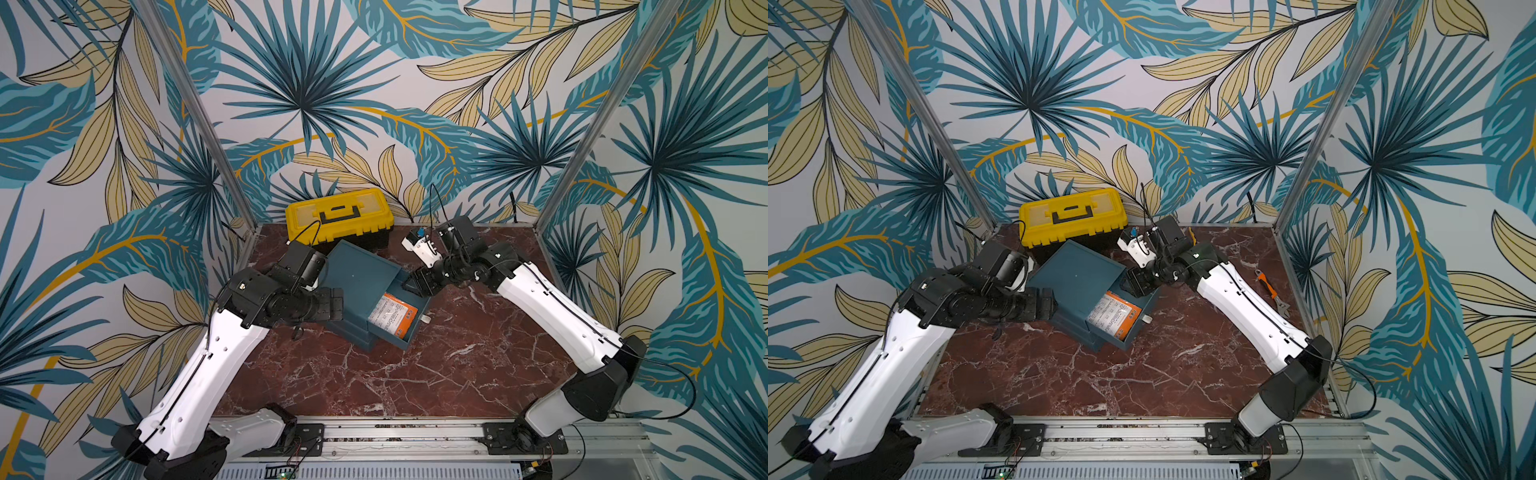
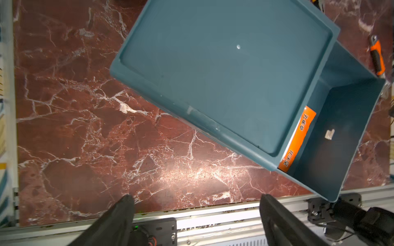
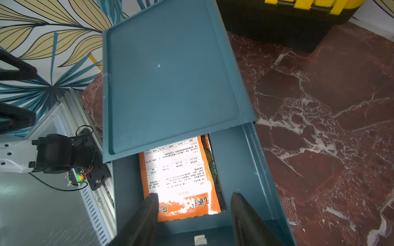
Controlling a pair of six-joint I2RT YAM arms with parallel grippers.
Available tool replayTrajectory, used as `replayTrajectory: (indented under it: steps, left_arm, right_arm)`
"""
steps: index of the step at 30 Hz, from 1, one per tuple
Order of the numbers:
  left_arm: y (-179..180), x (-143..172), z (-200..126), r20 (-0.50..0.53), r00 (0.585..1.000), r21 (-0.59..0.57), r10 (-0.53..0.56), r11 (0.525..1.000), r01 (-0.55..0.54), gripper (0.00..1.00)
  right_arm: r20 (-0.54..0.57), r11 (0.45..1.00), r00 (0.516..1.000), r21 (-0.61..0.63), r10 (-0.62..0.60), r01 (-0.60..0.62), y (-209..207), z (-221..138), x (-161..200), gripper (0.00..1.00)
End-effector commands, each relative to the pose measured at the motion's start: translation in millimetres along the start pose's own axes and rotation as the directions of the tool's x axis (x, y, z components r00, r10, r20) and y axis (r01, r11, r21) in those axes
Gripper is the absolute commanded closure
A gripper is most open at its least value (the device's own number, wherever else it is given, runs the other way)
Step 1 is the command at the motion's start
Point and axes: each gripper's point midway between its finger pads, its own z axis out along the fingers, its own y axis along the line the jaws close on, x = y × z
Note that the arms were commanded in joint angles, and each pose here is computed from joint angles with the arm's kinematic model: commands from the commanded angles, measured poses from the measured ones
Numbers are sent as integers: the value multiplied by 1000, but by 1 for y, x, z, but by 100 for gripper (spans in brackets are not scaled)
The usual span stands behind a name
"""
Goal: Take the seed bags out of the drawer
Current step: Pick up the seed packet from the drawer.
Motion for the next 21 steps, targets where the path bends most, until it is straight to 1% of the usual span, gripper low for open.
replayTrajectory:
  steps: [1,4,9,17,21]
  left_arm:
    - [-13,-22,11,74,991,101,-111,990,103,1]
    - [-18,-33,16,85,987,134,-134,984,122,0]
    - [-23,-41,33,65,987,127,-149,982,140,4]
    - [-22,-33,61,20,980,128,-198,973,194,5]
    - [-20,-33,67,23,979,121,-204,972,200,6]
  right_arm:
    - [-32,999,999,-46,-24,23,6,10,3,42]
    - [-63,998,998,-66,-25,20,7,16,12,42]
    - [-131,997,991,-79,-32,21,6,23,29,43]
    - [-185,996,983,-90,-19,2,2,40,42,45]
    - [-200,996,980,-89,-14,-4,0,50,43,47]
